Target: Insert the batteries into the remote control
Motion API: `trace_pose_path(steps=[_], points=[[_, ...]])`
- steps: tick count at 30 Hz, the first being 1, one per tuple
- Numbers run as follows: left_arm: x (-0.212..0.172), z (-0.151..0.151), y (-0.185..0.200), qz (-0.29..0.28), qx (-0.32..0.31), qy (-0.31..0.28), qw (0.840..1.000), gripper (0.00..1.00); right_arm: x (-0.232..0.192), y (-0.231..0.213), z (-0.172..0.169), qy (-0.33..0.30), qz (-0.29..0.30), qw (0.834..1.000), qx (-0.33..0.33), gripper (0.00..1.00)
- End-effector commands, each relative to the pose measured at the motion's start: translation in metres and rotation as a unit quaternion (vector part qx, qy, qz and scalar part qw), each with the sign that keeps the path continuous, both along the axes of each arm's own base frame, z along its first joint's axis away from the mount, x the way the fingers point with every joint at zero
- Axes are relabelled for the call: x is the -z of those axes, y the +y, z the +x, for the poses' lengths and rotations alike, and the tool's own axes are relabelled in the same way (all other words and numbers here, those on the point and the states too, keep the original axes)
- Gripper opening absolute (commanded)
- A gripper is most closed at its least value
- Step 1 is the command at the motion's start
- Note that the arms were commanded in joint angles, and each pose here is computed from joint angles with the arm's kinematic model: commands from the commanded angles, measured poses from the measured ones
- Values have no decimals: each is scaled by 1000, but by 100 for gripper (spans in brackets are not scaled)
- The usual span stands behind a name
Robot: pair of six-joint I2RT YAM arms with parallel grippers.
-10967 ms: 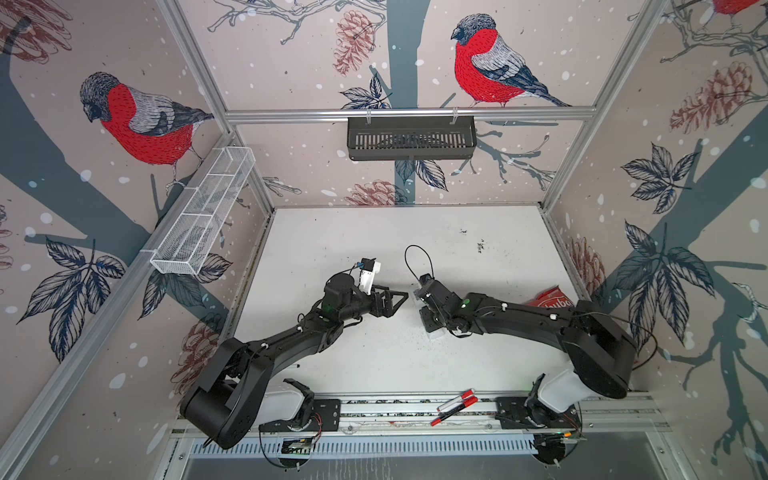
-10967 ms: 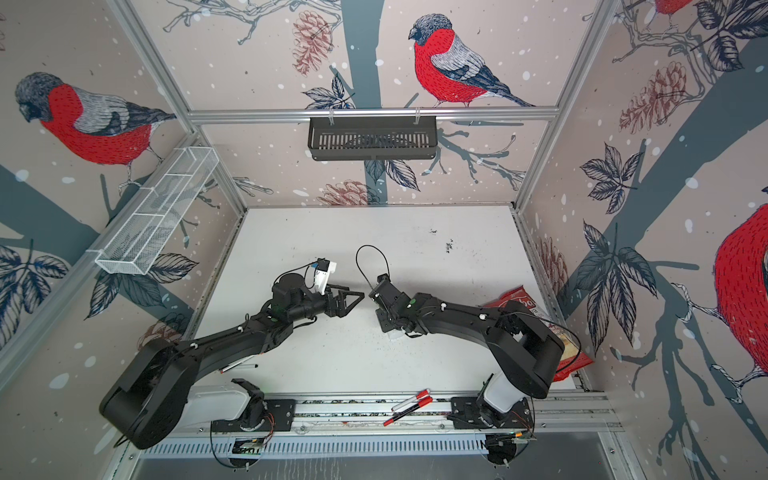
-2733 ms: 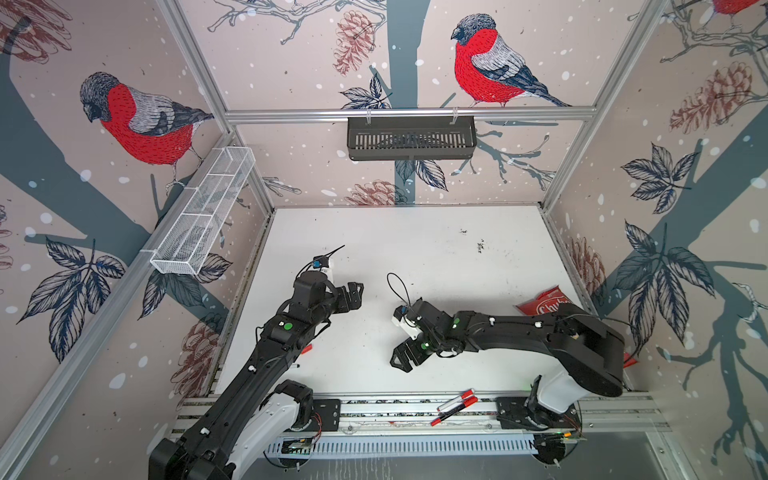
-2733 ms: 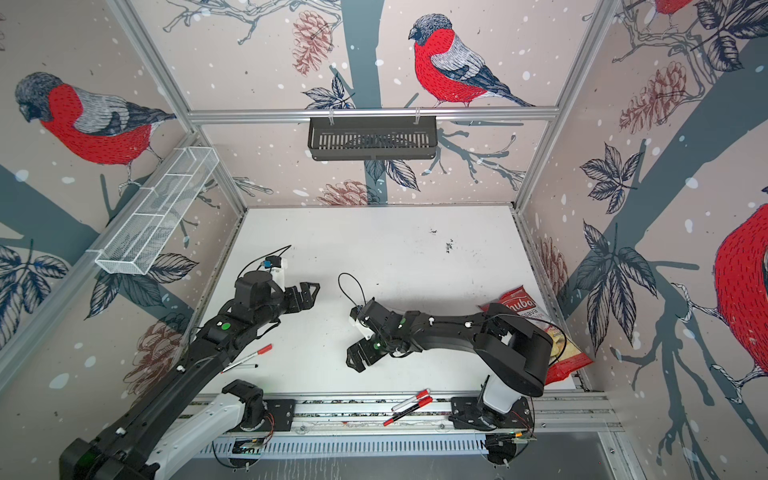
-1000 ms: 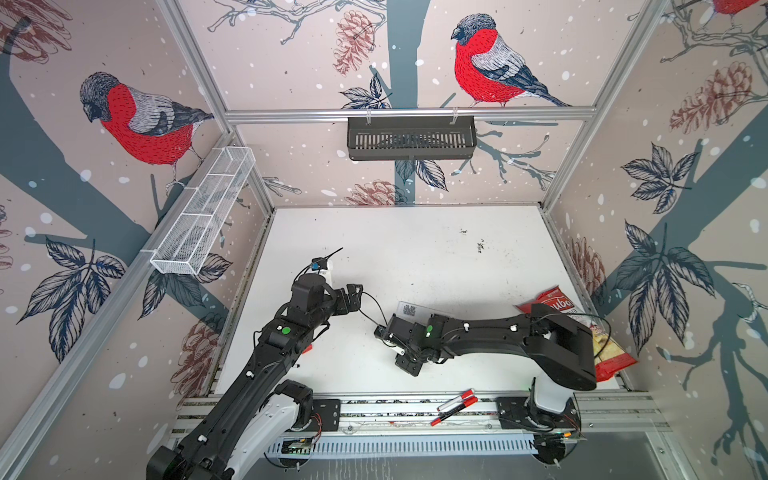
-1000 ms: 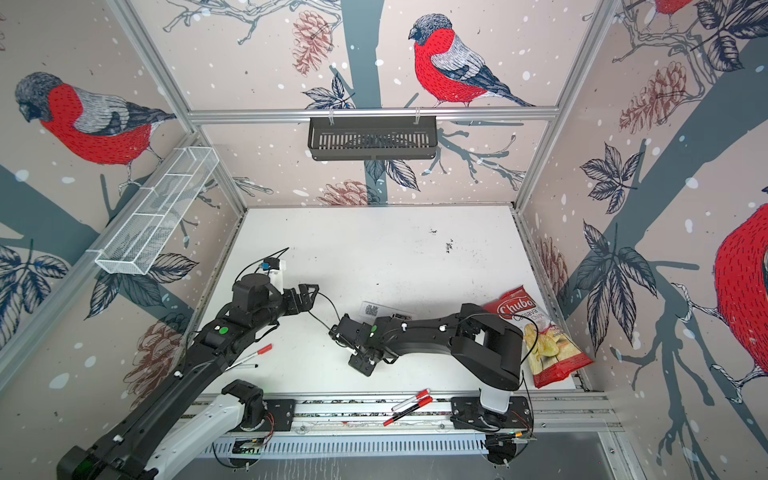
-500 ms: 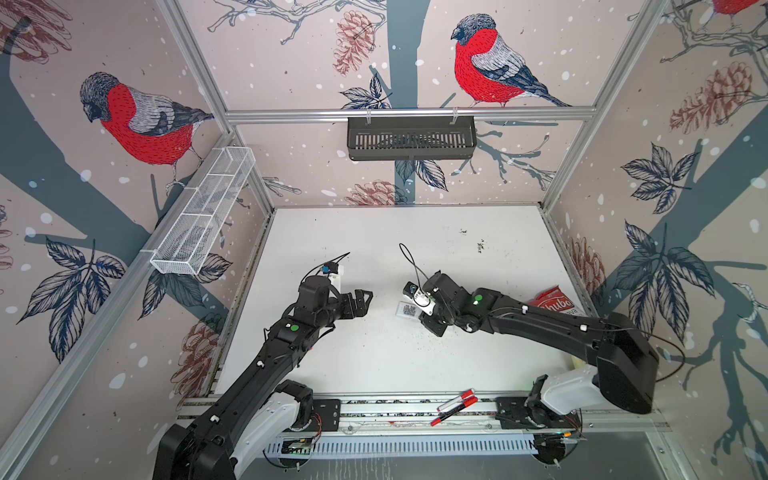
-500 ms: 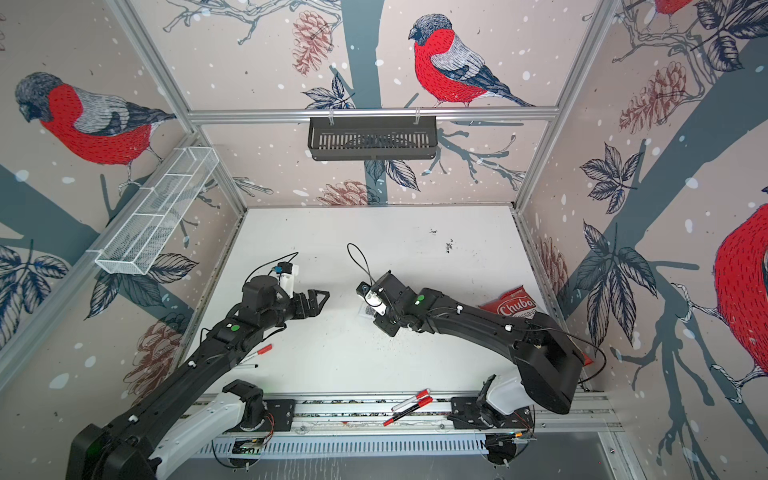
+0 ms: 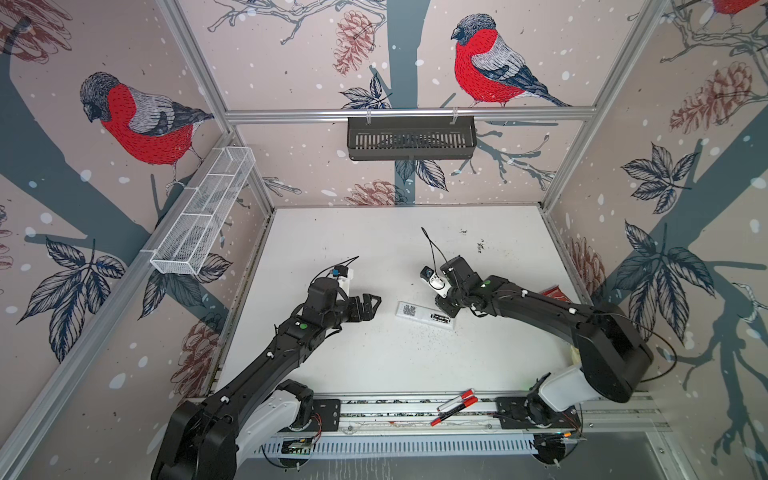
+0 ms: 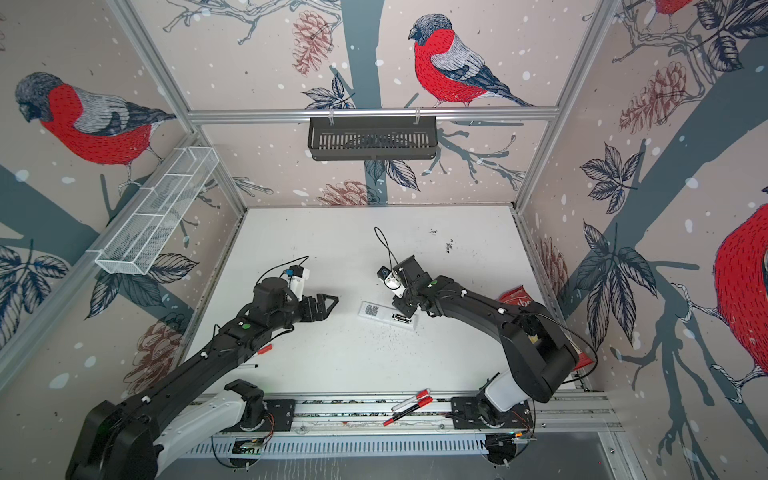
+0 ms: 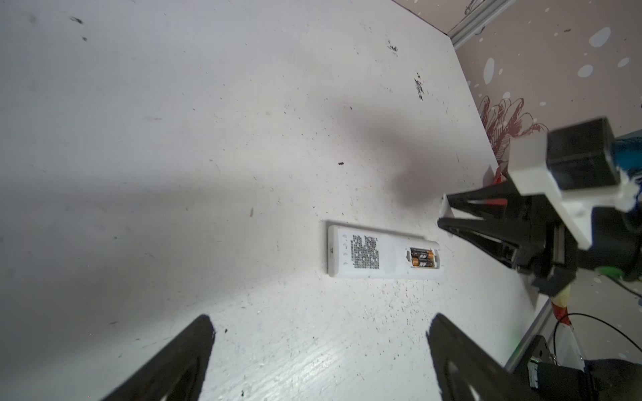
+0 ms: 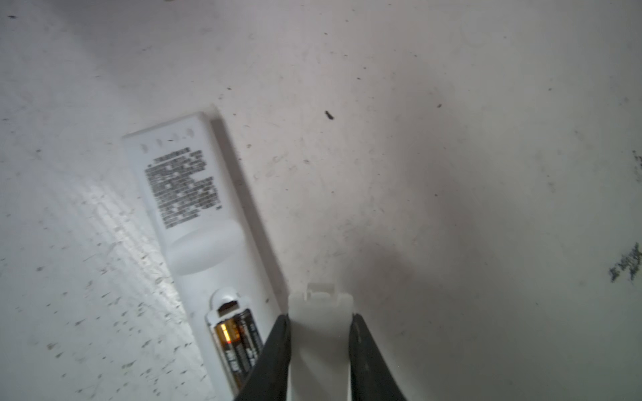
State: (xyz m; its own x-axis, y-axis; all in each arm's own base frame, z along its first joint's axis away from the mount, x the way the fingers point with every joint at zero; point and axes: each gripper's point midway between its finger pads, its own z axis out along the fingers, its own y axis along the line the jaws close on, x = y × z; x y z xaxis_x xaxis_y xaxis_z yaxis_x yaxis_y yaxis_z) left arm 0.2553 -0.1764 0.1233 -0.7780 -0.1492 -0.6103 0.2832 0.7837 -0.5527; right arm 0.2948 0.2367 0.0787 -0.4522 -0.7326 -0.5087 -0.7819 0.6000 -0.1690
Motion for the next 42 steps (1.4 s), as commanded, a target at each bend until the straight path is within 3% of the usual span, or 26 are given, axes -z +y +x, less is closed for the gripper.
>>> trace_pose_path(steps=[1,10,21,26,30,42], points=[[-4,-6,-21,-39,17,-3,999,97,2,-13,22,-12,-7,999,50,23],[0,-36,-84,-95,88,22,991,97,41,-41,20,24,-67,991,112,23],[6,-30,-101,-101,101,29,989,97,50,-18,-26,64,-71,993,65,22],[8,-26,-96,-85,95,28,991,97,37,-2,-42,74,-34,995,50,22],[7,-22,-90,-84,91,26,992,97,20,-20,-28,39,-23,991,123,22],[0,-9,-78,-76,87,19,993,97,0,25,-48,16,124,987,100,23]])
